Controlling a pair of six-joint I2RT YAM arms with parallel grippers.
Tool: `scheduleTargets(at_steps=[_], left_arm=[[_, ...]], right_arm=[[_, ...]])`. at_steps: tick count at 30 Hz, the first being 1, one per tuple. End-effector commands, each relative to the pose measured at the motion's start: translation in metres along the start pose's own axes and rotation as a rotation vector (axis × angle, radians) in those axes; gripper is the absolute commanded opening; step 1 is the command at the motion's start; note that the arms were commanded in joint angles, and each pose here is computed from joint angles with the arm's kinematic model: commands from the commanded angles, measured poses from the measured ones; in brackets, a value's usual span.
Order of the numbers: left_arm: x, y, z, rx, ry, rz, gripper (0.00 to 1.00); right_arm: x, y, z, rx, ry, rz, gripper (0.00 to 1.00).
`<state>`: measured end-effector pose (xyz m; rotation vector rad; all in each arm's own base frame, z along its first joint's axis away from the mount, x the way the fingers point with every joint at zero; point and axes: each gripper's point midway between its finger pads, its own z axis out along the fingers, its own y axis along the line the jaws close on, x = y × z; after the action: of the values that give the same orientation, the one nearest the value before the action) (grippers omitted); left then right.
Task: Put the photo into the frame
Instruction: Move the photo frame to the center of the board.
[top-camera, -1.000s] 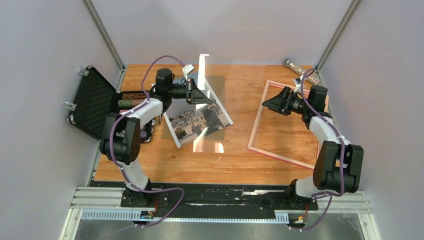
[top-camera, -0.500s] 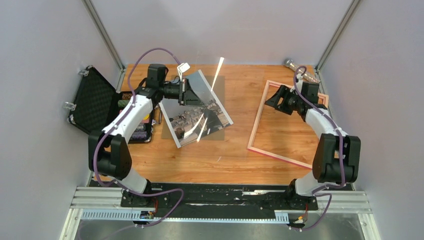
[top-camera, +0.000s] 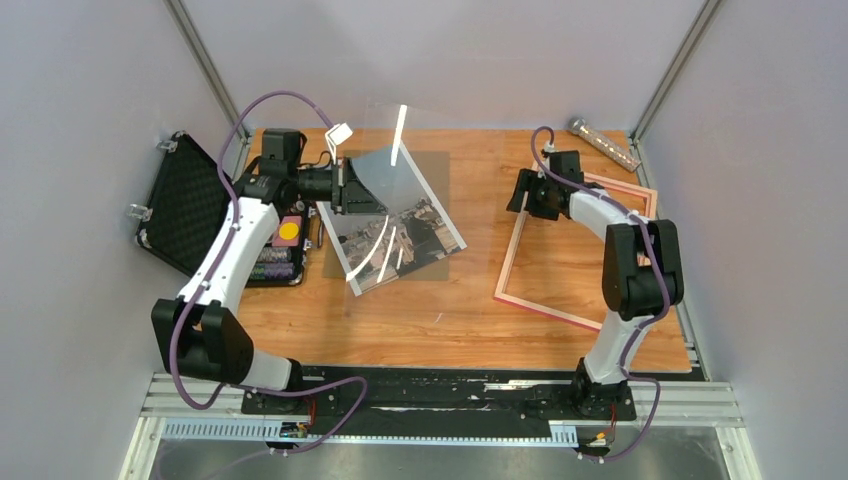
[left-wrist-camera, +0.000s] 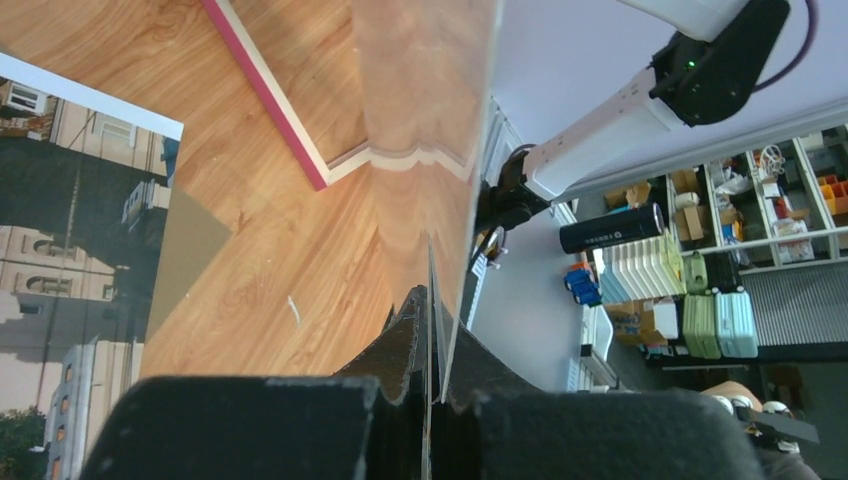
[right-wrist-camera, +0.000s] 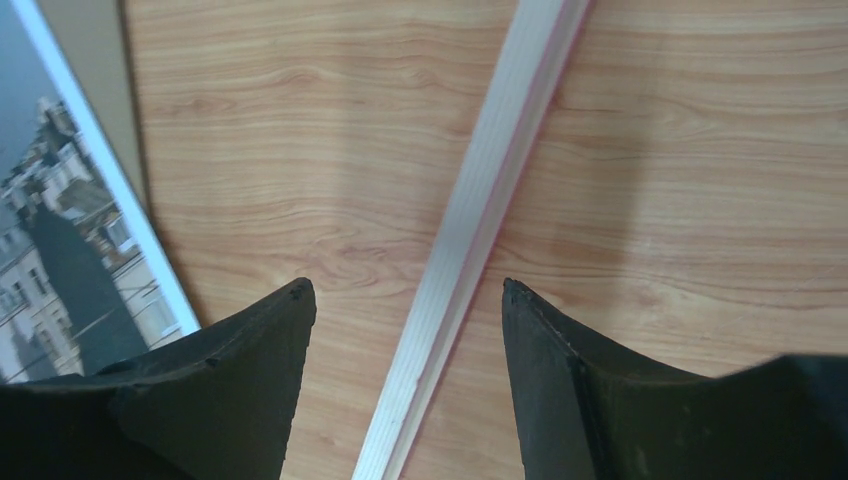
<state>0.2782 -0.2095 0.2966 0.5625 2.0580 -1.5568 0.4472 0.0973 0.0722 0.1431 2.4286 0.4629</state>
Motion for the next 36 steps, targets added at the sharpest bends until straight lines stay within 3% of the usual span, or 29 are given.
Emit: scheduleTargets(at_steps=[1, 7, 11, 25, 36], left_arm=[[0.003, -0.027, -0.013, 0.060, -0.011, 0.060, 0.00], [0.005, -0.031, -0.016, 0.078, -0.027, 0.070, 0.00], [0.004, -0.035, -0.017, 0.090, -0.039, 0.064, 0.00], [0.001, -0.032, -0.021, 0.080, -0.059, 0.061, 0.00], [-0.006, -0.026, -0.025, 0.059, -0.078, 0.065, 0.00]], right_arm=[[-0.016, -0.019, 0.007, 0.106, -0.021, -0.025, 0.67], [-0.004, -0.026, 0.019, 0.130, 0.024, -0.029, 0.67], [0.007, -0.027, 0.030, 0.130, 0.061, -0.028, 0.61], [0.021, -0.005, 0.038, 0.058, 0.108, -0.006, 0.20], [0.033, 0.045, 0.031, -0.045, 0.131, -0.006, 0.05]])
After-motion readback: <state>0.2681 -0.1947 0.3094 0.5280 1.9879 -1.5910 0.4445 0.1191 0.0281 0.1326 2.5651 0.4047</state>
